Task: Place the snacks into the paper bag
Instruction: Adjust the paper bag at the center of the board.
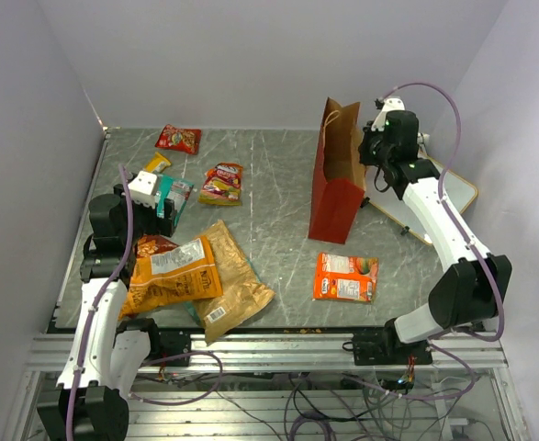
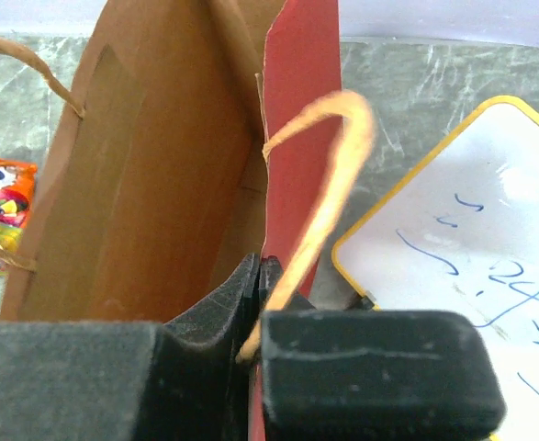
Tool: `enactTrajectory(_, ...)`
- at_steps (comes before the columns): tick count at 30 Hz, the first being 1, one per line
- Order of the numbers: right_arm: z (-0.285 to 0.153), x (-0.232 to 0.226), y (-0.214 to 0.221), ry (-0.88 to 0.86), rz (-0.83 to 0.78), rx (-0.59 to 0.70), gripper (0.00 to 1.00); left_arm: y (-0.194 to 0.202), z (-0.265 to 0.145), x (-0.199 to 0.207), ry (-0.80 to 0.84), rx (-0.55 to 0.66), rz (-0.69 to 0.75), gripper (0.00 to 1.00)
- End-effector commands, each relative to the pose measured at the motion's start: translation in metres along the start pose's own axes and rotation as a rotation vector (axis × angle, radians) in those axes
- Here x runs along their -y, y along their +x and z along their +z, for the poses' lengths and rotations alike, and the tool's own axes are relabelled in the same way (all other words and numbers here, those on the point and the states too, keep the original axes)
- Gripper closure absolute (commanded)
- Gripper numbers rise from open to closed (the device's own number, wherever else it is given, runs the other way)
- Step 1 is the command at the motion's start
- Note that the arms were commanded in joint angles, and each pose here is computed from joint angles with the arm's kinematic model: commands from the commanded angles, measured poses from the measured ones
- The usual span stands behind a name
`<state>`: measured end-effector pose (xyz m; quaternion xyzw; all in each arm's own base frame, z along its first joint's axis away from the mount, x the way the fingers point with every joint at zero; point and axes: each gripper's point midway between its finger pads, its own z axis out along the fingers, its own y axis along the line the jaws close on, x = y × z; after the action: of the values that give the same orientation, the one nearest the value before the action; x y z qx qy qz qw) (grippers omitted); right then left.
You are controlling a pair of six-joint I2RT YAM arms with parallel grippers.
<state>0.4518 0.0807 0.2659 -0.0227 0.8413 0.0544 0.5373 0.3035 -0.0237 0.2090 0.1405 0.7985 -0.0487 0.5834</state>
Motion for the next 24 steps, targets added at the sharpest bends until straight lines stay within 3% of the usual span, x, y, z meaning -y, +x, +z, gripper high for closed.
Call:
enactTrajectory(1,-0.001,-0.005,-0.018,-0.035,0.012,0.022,1.00,-0.009,-0.001,0.001,0.018,0.039,0.025,0.04)
enactTrajectory(11,-0.020,-0.018,-0.066,-0.102,-0.040,0.106,1.00,-0.020,-0.008,0.001,0.013,0.044,0.032,0.04)
enactTrajectory(16,-0.025,-0.027,-0.064,-0.134,-0.115,0.102,1.00,-0.018,-0.013,-0.004,0.001,0.009,0.099,0.04)
enactTrajectory(21,-0.030,-0.045,-0.054,-0.174,-0.208,0.090,1.00,-0.001,-0.017,-0.005,0.072,-0.159,0.236,0.04)
enactTrajectory(24,-0.036,-0.056,-0.050,-0.189,-0.261,0.092,1.00,0.021,-0.024,-0.005,0.141,-0.331,0.284,0.04)
